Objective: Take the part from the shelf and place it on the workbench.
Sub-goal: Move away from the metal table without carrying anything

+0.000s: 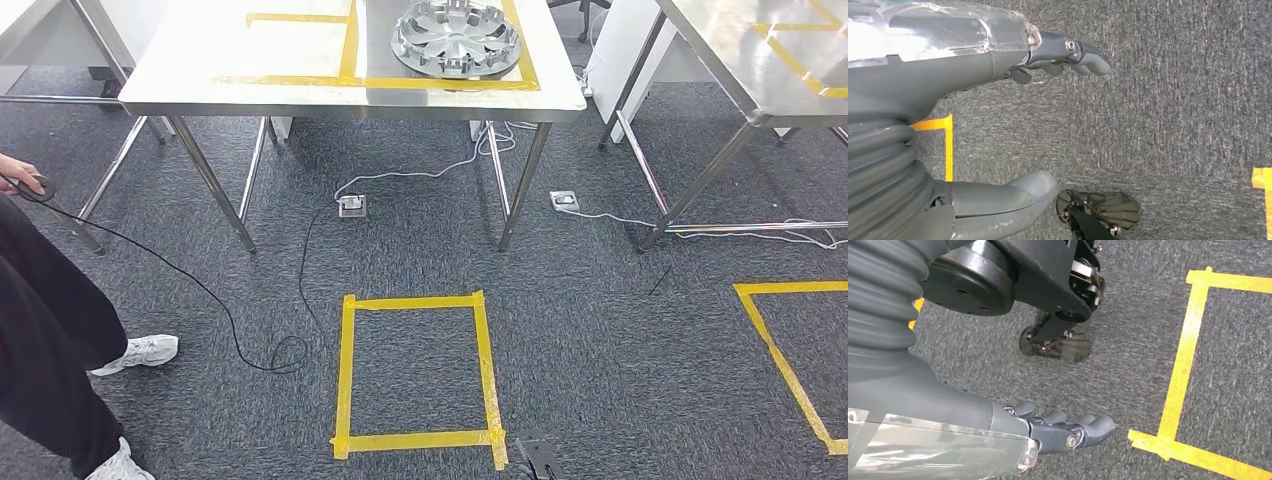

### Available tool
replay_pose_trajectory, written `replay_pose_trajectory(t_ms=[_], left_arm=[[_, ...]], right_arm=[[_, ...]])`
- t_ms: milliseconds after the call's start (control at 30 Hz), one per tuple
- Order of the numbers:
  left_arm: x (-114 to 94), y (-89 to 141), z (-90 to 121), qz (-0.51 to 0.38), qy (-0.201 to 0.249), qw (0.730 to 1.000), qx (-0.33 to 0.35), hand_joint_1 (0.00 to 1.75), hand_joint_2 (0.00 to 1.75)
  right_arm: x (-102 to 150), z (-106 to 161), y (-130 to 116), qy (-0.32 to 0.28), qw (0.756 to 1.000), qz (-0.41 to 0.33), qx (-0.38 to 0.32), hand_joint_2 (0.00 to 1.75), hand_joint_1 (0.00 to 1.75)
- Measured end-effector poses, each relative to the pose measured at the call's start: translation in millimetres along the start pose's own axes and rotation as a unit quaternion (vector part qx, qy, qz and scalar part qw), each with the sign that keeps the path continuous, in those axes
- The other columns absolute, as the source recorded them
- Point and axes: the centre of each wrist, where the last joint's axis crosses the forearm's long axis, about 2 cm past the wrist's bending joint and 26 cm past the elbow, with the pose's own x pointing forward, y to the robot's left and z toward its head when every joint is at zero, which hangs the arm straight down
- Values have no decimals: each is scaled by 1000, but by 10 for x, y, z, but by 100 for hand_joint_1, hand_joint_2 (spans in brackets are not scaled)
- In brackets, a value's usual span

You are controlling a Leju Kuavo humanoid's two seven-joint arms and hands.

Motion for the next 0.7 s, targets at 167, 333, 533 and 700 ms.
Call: replay_pose_trajectory(t_ms=[167, 333, 533, 700], left_arm=[[3, -19, 2, 0, -1, 1000, -2, 0, 175], [4, -21, 2, 0, -1, 1000, -2, 0, 175], [5, -28, 3, 0, -2, 1000, -3, 0, 175], [5, -25, 3, 0, -3, 1000, -2, 0, 175]], right_arm=[[-2, 1, 0, 1, 1000, -1, -1, 175, 0], [-4, 1, 0, 1, 1000, -2, -1, 175, 0], [-6, 2, 0, 2, 1000, -4, -2, 175, 0], [-3, 1, 1, 1, 1000, -3, -2, 175, 0]])
